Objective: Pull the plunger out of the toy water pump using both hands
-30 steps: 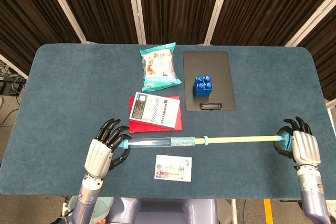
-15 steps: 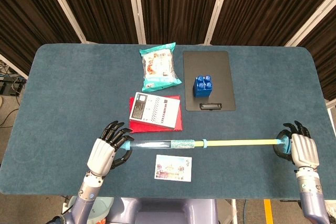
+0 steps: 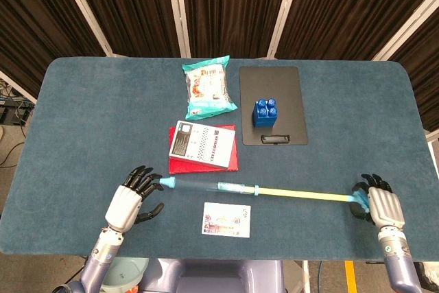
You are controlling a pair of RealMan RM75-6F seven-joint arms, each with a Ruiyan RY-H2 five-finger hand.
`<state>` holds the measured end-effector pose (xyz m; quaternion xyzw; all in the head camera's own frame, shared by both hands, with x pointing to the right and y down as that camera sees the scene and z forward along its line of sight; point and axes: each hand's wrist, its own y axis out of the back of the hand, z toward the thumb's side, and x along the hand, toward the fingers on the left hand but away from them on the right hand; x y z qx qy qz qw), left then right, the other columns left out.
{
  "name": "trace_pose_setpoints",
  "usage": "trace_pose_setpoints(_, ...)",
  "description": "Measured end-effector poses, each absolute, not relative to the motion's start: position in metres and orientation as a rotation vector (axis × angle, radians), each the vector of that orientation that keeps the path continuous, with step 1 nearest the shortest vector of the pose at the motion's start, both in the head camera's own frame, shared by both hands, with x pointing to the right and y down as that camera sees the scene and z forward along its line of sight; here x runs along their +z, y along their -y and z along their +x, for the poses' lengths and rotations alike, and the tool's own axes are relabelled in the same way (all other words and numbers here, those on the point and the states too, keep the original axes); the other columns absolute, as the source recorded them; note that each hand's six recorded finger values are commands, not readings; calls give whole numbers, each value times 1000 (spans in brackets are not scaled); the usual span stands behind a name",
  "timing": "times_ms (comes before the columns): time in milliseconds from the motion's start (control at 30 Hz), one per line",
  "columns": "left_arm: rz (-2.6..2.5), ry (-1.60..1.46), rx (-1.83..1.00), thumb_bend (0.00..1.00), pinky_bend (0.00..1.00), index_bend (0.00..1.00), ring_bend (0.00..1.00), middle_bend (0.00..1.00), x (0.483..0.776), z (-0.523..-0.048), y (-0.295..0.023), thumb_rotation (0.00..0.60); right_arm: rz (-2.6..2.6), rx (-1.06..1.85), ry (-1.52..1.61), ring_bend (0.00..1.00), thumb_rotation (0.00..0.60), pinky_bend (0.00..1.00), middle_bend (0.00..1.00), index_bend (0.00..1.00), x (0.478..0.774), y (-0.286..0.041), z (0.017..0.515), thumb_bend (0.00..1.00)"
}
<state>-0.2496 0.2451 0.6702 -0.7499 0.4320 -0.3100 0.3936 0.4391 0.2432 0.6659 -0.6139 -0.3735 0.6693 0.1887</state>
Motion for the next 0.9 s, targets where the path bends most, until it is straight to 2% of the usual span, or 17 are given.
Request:
trace_pose_setpoints(167,-1873,-1065,-836,166,162,336,145,214,674,-255,-244,600,-1772,1884,1004,0,600,59,0,23,668,-248,433,116)
trace_pose_setpoints(233,-1869,-1062,-851,153,162,311,138,199,674,-257,-243,600,-1788,1870,991,0,600,23,0,0,666,-248,429,50)
trace_pose_setpoints(333,-1865,-1071,-865,137,162,282,128,173,669,-260,-240,600,-1807,1813,972,0,600,0,0,0,655,-246,419,4)
trace_pose_setpoints(533,-1847,-1083,-912,120,162,229,122,157,649,-272,-227,600,-1743,1631,1018,0,600,0,0,0,608,-231,404,0)
trace_pose_setpoints(700,-1827,-1055,-1011,119,162,187,122,152,618,-295,-217,600,-1600,1433,1109,0,600,0,0,0,552,-221,398,1)
trace_pose_setpoints(800,-1775,-985,-1146,119,162,163,122,143,598,-321,-219,600,-1499,1361,1150,0,600,0,0,0,519,-228,402,5)
trace_pose_setpoints(900,-1709,-933,-1291,118,161,148,122,139,581,-342,-227,600,-1430,1362,1169,0,600,0,0,0,500,-245,412,8)
